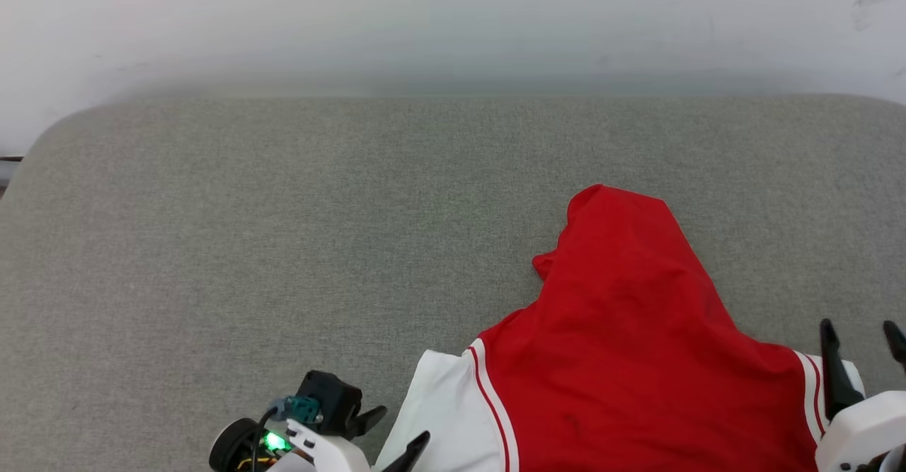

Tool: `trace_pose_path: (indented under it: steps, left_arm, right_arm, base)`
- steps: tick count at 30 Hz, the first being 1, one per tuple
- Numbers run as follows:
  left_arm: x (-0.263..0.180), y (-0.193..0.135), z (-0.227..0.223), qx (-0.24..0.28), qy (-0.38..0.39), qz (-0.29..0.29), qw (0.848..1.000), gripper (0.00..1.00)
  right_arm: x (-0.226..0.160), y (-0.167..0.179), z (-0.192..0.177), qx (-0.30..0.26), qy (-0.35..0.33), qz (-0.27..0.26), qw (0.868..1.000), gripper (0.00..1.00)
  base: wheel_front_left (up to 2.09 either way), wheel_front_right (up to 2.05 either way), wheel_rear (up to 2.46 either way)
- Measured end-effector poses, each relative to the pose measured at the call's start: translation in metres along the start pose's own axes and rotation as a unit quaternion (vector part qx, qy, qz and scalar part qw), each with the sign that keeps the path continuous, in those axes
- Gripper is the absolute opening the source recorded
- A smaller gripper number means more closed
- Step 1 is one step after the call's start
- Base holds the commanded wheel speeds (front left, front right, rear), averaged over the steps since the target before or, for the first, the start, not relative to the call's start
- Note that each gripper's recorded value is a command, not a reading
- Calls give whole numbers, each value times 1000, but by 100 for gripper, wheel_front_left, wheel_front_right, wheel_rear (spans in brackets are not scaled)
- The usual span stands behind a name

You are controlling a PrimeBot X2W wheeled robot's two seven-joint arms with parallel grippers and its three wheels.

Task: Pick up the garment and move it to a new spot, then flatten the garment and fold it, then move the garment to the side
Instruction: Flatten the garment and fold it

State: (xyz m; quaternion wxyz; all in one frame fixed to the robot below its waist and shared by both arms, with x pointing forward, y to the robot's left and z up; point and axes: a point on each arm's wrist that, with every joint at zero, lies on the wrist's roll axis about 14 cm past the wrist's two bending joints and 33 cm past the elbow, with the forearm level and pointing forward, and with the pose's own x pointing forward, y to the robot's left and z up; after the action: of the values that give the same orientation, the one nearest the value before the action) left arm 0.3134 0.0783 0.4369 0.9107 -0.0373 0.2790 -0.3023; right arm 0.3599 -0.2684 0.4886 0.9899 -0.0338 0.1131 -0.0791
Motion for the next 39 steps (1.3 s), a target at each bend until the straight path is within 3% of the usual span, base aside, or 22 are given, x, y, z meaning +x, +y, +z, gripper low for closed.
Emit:
trace_pose_path:
  steps: [7,23,24,25,33,39]
  left_arm:
    - [8,8,-14,13,79,15,997,100]
    - [57,19,-37,39,151,3,988,100]
    - [59,20,-39,38,155,4,987,47]
    - [60,22,-41,40,158,5,987,0]
    - [64,36,-33,43,131,25,990,0]
    - [60,82,1,42,75,98,991,0]
  right_arm:
    - [2,6,-14,-3,21,4,1000,100]
    - [1,-13,-28,0,39,-27,999,100]
    - [1,-13,-29,0,40,-27,999,100]
    - [1,-13,-30,0,41,-28,999,100]
    - [-1,-14,-27,-4,36,-26,999,100]
    - [-1,-8,-25,-7,34,-15,999,100]
  base:
    - [0,0,0]
    - [0,0,0]
    - [0,0,0]
    - [0,0,0]
    - [0,0,0]
    - [0,0,0]
